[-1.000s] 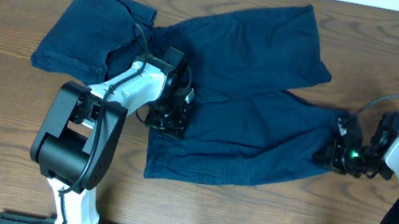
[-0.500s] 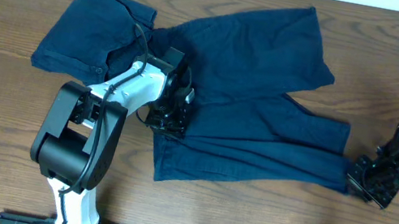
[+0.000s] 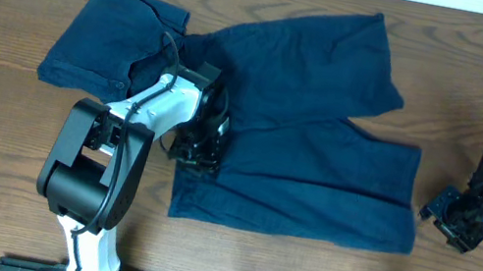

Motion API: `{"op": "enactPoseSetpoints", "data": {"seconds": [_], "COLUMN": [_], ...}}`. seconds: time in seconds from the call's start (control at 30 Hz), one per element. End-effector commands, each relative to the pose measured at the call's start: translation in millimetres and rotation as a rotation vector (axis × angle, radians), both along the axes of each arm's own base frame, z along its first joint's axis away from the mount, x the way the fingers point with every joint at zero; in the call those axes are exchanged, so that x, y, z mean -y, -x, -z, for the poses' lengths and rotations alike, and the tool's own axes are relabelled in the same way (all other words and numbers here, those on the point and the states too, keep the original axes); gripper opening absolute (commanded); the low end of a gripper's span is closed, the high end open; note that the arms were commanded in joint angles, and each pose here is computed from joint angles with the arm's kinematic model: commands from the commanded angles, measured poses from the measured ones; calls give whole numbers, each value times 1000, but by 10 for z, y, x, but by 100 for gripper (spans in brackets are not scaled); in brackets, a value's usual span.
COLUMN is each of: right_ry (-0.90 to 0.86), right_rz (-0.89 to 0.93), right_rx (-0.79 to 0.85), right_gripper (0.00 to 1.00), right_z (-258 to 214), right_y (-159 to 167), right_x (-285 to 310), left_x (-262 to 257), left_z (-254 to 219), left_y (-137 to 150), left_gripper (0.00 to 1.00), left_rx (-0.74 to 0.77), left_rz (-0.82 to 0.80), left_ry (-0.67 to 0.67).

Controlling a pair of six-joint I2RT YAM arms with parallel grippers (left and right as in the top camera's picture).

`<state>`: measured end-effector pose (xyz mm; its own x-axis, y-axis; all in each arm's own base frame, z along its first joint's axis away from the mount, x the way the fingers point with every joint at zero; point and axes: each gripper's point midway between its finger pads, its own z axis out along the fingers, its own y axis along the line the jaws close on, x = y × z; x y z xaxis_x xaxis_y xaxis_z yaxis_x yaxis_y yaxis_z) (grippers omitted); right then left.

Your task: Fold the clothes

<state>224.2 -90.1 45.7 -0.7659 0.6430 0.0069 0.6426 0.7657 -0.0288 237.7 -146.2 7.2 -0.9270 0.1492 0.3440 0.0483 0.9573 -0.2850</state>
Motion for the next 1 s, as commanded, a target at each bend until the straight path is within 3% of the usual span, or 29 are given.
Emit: {"op": "enactPoseSetpoints", "data": {"seconds": [0.0, 0.17, 0.27, 0.33, 0.57, 0.6, 0.67, 0.97], "right_ry": [-136, -182, -292, -316, -253, -252, -239, -147], "right_rz": [-107, -120, -162, -171, -165, -168, -182, -110], "right_rx": [113, 156, 291, 364, 541, 564, 615, 692], "right_gripper": [64, 65, 58, 49, 38, 30, 2, 1], "right_z": [-68, -38, -4, 64, 355, 370, 376, 214], "right_y": [-203, -291, -501, -600, -772, -790, -845, -990], "right_x": [-205, -287, -485, -535, -491, -497, -493, -105], "left_x": [-95, -66, -43, -41, -130, -136, -142, -227], "left_z": [-110, -338, -438, -476, -530, -528, -520, -419], "left_y": [5, -89, -159, -164, 97, 114, 133, 388], "left_gripper": [39, 48, 59, 61, 61, 61, 62, 62], "left_rx": [-2, 93, 151, 163, 55, 49, 42, -44], "left_rz": [21, 19, 18, 17, 23, 23, 23, 25], "left_ry": [-40, -10, 8, 12, -22, -24, -27, -54]}}
